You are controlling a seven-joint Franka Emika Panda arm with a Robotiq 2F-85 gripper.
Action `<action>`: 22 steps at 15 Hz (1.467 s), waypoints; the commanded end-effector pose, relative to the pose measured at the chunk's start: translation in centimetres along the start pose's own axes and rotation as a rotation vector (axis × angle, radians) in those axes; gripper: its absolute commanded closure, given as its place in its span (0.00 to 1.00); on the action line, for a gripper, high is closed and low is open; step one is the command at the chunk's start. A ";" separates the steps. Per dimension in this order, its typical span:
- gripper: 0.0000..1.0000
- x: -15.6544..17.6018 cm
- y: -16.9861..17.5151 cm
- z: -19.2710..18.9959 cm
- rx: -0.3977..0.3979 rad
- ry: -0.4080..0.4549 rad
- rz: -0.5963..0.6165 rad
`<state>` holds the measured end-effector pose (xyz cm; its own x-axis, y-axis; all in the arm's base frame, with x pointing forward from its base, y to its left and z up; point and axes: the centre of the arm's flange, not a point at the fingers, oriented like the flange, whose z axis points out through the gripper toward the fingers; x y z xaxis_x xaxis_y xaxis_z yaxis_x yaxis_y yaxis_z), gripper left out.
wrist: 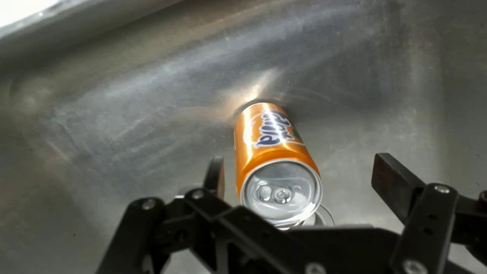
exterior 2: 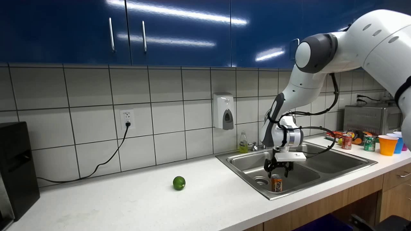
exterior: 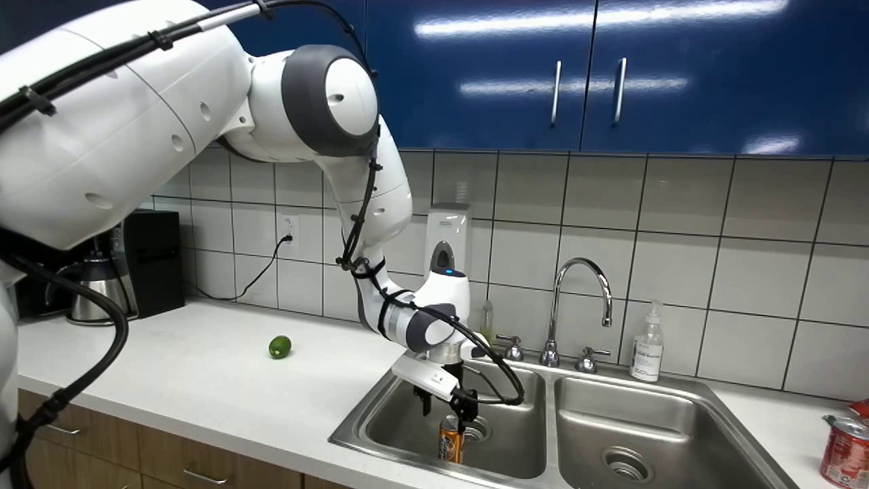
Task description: Remove the orange can from the sink.
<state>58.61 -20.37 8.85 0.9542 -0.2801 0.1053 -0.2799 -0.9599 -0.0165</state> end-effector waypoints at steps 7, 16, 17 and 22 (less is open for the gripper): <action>0.00 1.5 1.2 2.2 -0.012 0.027 0.007; 0.00 1.8 1.1 3.6 -0.016 0.027 0.008; 0.00 1.9 1.1 3.8 -0.016 0.027 0.008; 0.49 2.1 0.7 4.0 -0.013 0.037 -0.001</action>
<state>60.04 -21.68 5.26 0.9522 -0.2799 0.1222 -0.2816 -0.9595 -0.0034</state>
